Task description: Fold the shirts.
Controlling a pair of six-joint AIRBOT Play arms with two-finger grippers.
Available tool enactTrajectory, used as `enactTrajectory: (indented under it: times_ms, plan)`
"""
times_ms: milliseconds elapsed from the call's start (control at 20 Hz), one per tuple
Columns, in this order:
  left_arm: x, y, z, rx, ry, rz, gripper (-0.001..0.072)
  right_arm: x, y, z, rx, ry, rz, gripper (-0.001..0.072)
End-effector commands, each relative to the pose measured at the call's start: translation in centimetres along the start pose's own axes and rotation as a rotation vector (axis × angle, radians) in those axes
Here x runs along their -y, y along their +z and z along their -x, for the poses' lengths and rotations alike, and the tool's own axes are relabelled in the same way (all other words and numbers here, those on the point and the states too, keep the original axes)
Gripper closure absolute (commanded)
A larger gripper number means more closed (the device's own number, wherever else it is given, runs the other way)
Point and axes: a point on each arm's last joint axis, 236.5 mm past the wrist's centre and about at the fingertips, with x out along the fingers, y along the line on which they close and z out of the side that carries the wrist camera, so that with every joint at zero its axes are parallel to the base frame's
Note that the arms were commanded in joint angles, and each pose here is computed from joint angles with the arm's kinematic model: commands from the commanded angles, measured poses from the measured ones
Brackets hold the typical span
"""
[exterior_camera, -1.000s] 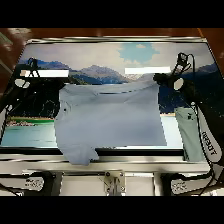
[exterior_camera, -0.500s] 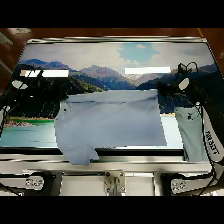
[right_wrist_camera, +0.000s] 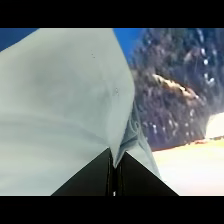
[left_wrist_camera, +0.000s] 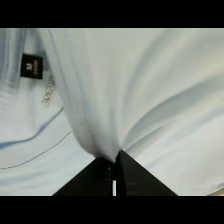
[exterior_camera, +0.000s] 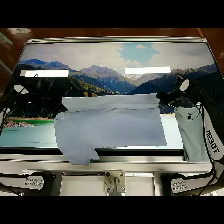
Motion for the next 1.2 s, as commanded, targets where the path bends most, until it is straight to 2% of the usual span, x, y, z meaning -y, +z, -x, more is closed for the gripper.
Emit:
enactTrajectory:
  times_ms: [0, 350, 850, 900, 950, 1000, 1050, 1150]
  plan:
    - [-1.4, 0.0, 0.7, -0.005, 0.013, 0.044, 0.0676, 1.4, 0.3, 0.2, 0.001, -0.016, -0.056, 0.0653]
    - [-1.2, -2.0, -1.1, -0.065, 0.022, 0.035, 0.0675, -0.2, -1.2, -1.6, -0.058, 0.009, -0.056, 0.0653]
    - [-2.8, -4.1, -1.5, -0.138, 0.079, 0.021, 0.0674, 2.4, -4.3, -1.5, -0.185, -0.120, 0.023, 0.0644]
    - [-2.8, -4.1, -1.4, -0.138, 0.078, 0.022, 0.0652, 2.3, -4.2, -1.5, -0.182, -0.116, 0.021, 0.0555]
    - [-2.8, -4.1, -1.3, -0.141, 0.076, 0.020, 0.0549, 2.3, -4.0, -1.5, -0.172, -0.114, 0.022, 0.0328]
    - [-2.6, -4.0, -0.9, -0.144, 0.072, 0.016, 0.0352, 2.2, -3.6, -1.5, -0.155, -0.110, 0.023, 0.0187]
    - [-2.5, -3.6, -0.2, -0.144, 0.066, 0.011, 0.0275, 2.0, -3.1, -1.1, -0.138, -0.104, 0.039, 0.0176]
    - [-1.8, -2.6, 2.6, -0.134, 0.045, -0.028, 0.0273, 1.7, -1.7, 0.8, -0.093, -0.108, 0.131, 0.0175]
